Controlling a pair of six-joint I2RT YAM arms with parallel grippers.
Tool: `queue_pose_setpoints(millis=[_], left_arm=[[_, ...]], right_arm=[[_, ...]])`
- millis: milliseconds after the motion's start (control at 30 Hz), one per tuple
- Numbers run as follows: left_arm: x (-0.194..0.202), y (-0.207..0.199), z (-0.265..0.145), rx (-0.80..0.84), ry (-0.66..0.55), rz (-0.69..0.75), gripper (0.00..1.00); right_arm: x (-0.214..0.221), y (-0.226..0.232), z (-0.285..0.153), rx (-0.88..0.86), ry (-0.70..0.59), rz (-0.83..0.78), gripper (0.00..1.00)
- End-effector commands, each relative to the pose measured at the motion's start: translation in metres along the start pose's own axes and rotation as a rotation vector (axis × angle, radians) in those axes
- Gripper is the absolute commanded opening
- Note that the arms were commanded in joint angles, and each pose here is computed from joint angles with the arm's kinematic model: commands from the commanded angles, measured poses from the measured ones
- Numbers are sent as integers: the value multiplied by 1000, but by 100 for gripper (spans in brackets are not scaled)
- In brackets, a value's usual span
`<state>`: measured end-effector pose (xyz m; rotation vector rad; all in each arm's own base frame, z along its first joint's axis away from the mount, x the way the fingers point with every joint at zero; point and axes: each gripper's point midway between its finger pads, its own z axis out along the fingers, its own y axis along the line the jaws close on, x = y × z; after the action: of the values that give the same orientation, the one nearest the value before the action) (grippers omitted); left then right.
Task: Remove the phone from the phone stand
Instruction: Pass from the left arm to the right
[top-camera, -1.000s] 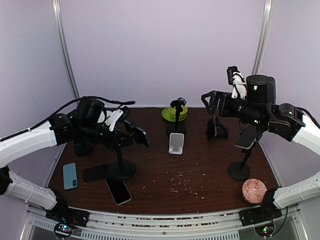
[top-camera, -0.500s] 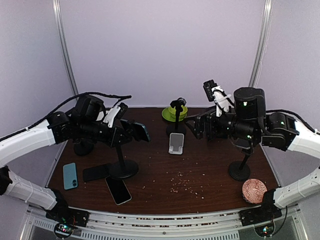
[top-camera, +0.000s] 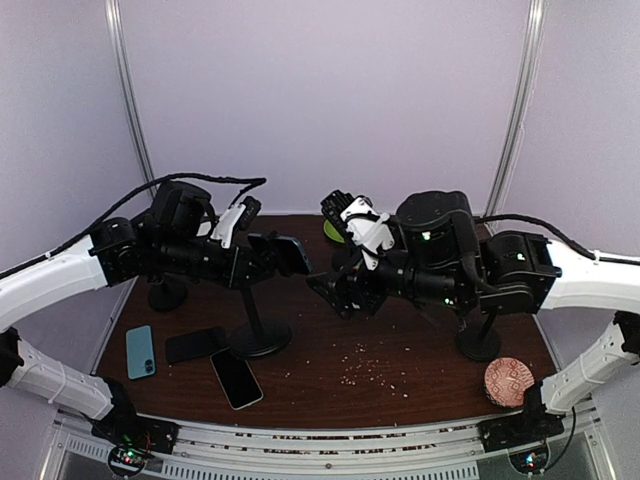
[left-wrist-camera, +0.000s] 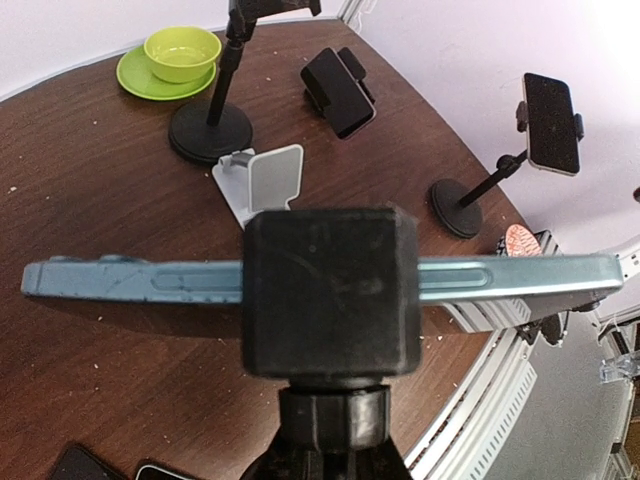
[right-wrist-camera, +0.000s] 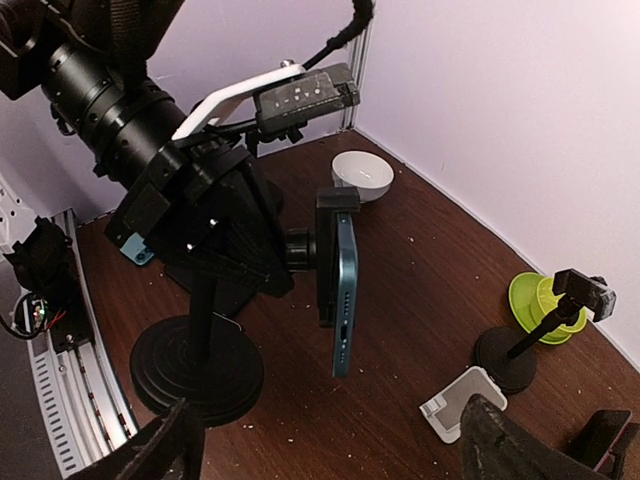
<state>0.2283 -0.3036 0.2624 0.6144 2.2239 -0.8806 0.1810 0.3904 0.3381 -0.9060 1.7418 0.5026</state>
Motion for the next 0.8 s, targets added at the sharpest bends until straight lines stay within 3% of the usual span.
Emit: queue_pose_setpoints(millis=[0,400,667,767], left_arm=[[-52,-39,-19,94,-184,7,0],[-50,-67,-17,123,-180,31,0],[-46,-71,-14,134,-166,36,0],[-45,-72,-14,135,-162,36,0]], right_arm=[[-8,-6,5,60,10,-19,85],[9,-5,25,102,88,-49,63],[11,-2,32,104,107,-71,35],[14,-2,33,108,113,-71,32]])
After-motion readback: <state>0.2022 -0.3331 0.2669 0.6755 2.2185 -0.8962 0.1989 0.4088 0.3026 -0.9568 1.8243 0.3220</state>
